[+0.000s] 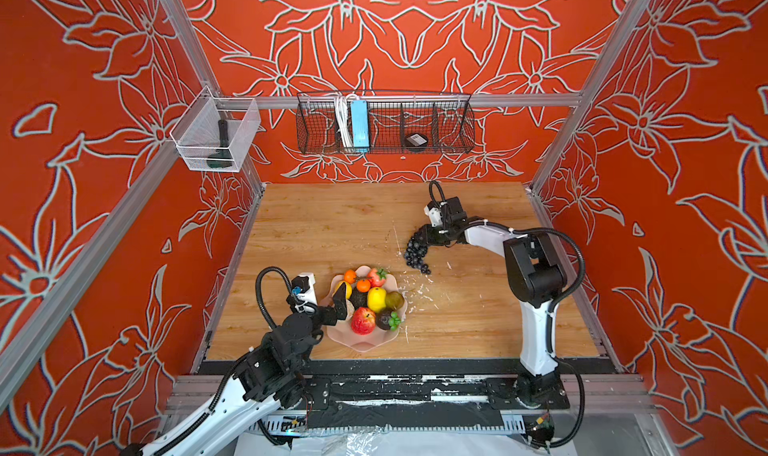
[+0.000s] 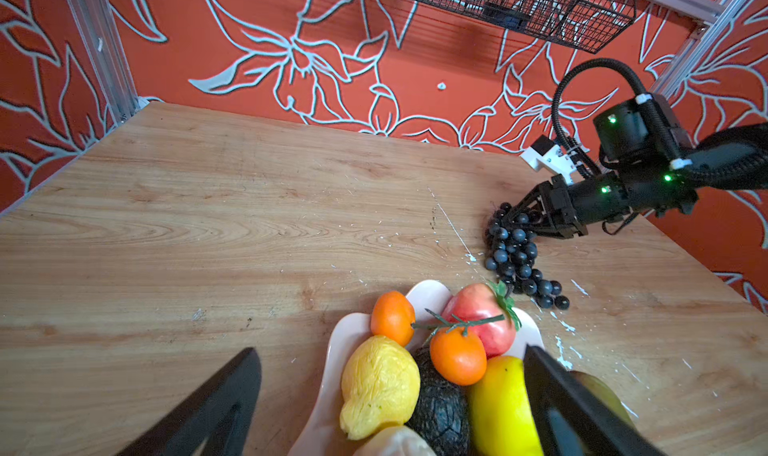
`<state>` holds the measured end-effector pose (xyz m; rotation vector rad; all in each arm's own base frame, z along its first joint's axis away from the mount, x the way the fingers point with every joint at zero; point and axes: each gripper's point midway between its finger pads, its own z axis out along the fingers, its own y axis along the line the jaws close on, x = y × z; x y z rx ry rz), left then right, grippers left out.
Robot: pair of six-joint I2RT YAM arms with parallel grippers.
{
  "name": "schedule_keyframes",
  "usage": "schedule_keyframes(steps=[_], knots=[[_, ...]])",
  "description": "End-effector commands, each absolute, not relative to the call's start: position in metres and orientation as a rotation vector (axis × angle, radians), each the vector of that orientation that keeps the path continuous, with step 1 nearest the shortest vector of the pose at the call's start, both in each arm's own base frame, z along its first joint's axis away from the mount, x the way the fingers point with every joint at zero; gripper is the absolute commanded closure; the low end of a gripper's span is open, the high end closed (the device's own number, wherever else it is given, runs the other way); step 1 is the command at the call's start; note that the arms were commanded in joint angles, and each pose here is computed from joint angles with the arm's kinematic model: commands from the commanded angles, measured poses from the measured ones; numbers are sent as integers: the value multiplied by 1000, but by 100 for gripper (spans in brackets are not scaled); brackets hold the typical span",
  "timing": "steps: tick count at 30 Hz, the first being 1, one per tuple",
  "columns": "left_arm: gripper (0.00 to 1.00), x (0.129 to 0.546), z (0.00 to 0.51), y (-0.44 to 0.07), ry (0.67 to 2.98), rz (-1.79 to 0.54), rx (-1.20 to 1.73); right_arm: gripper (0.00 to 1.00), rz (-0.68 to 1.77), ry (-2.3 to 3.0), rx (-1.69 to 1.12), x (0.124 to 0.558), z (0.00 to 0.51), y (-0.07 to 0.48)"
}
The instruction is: Place and organize the fake fruits in the fruit bowl
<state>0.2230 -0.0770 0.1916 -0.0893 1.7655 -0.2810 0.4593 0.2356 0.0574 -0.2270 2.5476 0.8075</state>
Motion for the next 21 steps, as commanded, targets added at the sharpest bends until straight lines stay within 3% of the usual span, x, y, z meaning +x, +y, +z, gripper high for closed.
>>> schedule_keyframes(steps=[1, 4, 7, 10, 21], knots=[[2, 223, 191, -74, 1759, -283, -104, 57, 802, 2479, -321, 446, 79, 235], [2, 222, 191, -76, 1757, -294, -104, 42, 696, 2508, -312, 443, 81, 221], [2, 222, 191, -76, 1758, -299, -101, 39, 618, 2518, -286, 451, 88, 214], [2, 222, 191, -76, 1760, -295, -103, 40, 595, 2517, -274, 463, 96, 214], [2, 222, 191, -76, 1756, -301, -106, 54, 554, 2604, -274, 495, 77, 226]])
